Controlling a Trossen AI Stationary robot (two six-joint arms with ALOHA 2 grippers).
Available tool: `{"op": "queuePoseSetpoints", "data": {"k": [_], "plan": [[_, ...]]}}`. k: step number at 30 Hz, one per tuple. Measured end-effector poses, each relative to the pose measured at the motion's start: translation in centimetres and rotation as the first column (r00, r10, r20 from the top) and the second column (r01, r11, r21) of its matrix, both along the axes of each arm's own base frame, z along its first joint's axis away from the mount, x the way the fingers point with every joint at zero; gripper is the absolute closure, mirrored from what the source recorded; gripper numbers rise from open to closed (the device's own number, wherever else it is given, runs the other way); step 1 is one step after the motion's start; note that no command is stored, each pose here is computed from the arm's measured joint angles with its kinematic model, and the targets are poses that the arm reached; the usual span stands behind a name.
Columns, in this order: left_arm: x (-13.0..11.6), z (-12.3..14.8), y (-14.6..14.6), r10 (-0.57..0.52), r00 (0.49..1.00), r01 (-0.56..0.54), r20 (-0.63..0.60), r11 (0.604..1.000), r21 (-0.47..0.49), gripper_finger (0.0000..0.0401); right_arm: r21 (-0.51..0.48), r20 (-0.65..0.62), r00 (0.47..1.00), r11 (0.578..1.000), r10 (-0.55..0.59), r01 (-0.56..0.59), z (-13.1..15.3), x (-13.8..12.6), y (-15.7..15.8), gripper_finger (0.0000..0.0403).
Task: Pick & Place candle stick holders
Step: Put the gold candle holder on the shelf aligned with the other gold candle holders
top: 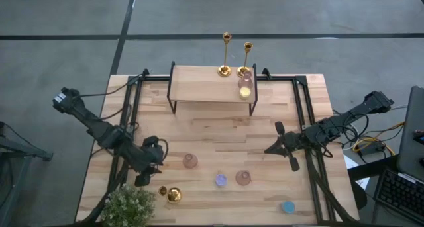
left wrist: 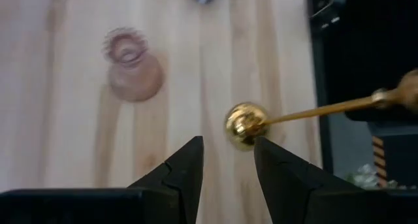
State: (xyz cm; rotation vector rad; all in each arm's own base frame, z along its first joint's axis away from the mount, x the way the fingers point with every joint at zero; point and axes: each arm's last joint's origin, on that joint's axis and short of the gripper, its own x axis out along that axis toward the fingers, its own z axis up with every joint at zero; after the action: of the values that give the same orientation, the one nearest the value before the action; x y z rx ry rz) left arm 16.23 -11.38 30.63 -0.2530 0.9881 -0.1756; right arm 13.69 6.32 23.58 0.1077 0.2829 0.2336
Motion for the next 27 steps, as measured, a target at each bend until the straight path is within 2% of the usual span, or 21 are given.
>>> {"op": "queuePoseSetpoints", "data": {"k": [6, 11, 19, 24, 27], "plan": [[-0.1, -1.1, -1.7, -0.058, 0.996, 0.061, 0.065, 0.996, -0.057, 0.0261, 0.0, 0.0, 1.0, 1.0, 0.0, 0.0, 0.0, 0.0, 0.0, 0.0394], [-0.7, -2.3, -2.9, -0.084, 0.994, 0.091, 0.072, 0.991, -0.098, 0.0261, 0.0, 0.0, 1.0, 1.0, 0.0, 0.0, 0.0, 0.0, 0.0, 0.0394], [-0.3, -4.4, -4.1, -0.111, 0.973, 0.148, 0.202, 0.973, -0.176, 0.0261, 0.0, 0.0, 1.0, 1.0, 0.0, 0.0, 0.0, 0.0, 0.0, 0.0394], [-0.2, -5.7, -4.3, -0.101, 0.962, 0.159, 0.255, 0.963, -0.216, 0.0261, 0.0, 0.0, 1.0, 1.0, 0.0, 0.0, 0.0, 0.0, 0.0, 0.0394], [-0.1, -6.4, -4.3, -0.057, 0.963, 0.132, 0.264, 0.952, -0.275, 0.0261, 0.0, 0.0, 1.0, 1.0, 0.0, 0.0, 0.0, 0.0, 0.0, 0.0394]]}}
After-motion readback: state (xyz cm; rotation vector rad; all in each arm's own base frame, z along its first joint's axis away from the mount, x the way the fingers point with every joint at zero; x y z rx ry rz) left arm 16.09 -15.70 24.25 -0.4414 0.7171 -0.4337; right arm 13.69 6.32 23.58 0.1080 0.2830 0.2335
